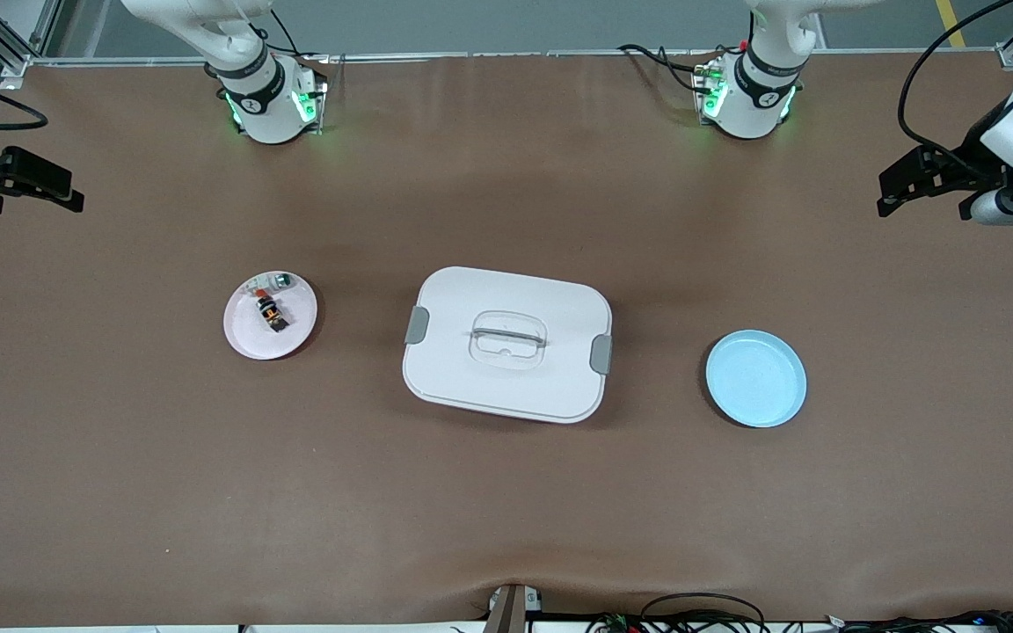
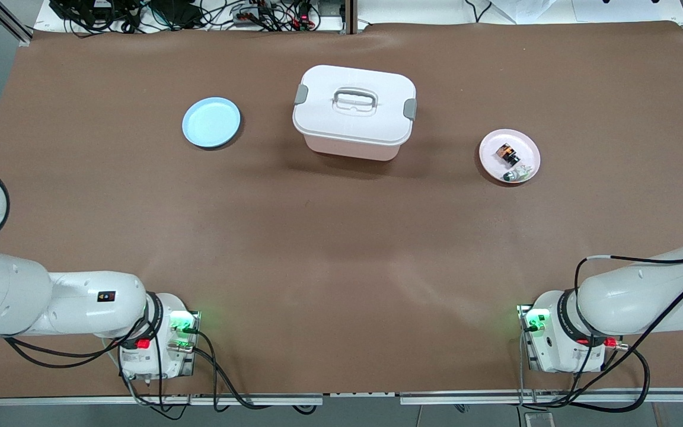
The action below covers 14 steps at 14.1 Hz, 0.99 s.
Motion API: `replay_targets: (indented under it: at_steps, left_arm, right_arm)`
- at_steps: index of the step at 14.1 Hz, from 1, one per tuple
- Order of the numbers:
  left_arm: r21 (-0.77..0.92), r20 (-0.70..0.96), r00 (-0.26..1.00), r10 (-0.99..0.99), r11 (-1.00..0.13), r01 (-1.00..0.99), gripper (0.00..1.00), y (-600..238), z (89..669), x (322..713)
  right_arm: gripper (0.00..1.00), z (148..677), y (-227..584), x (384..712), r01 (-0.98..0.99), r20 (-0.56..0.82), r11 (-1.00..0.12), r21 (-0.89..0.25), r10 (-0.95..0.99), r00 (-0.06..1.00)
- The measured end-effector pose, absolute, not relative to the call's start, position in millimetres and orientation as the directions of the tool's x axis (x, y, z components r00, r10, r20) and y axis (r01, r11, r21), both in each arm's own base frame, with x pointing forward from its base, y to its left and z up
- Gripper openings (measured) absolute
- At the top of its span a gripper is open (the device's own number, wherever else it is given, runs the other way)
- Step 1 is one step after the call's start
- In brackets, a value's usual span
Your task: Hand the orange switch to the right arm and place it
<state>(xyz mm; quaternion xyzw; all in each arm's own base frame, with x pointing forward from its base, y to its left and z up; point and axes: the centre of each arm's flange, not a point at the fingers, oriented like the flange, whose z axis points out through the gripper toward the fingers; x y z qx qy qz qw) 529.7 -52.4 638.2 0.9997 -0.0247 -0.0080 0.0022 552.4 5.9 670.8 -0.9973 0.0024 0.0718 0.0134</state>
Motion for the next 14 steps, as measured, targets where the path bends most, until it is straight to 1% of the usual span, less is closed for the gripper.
replay_targets:
  at_steps: [7, 10, 14]
  left_arm:
    - [0.005, -0.002, 1.000, -0.010, -1.000, -0.010, 1.00, -52.5, 646.7, 528.0]
    - [0.005, 0.004, 1.000, -0.010, -1.000, -0.010, 1.00, -52.3, 653.5, 526.9]
    - [-0.001, 0.007, 1.000, -0.010, -1.000, -0.010, 1.00, -51.6, 655.6, 526.7]
  right_arm:
    - [1.00, 670.7, 6.7, 550.9, -0.025, -0.139, -0.999, -0.021, -0.021, 0.990]
    - [1.00, 668.4, 4.8, 548.6, -0.032, -0.100, -0.999, -0.024, -0.029, 0.995]
    - [1.00, 662.0, -6.2, 534.2, -0.054, -0.040, -0.998, -0.031, -0.053, 0.998]
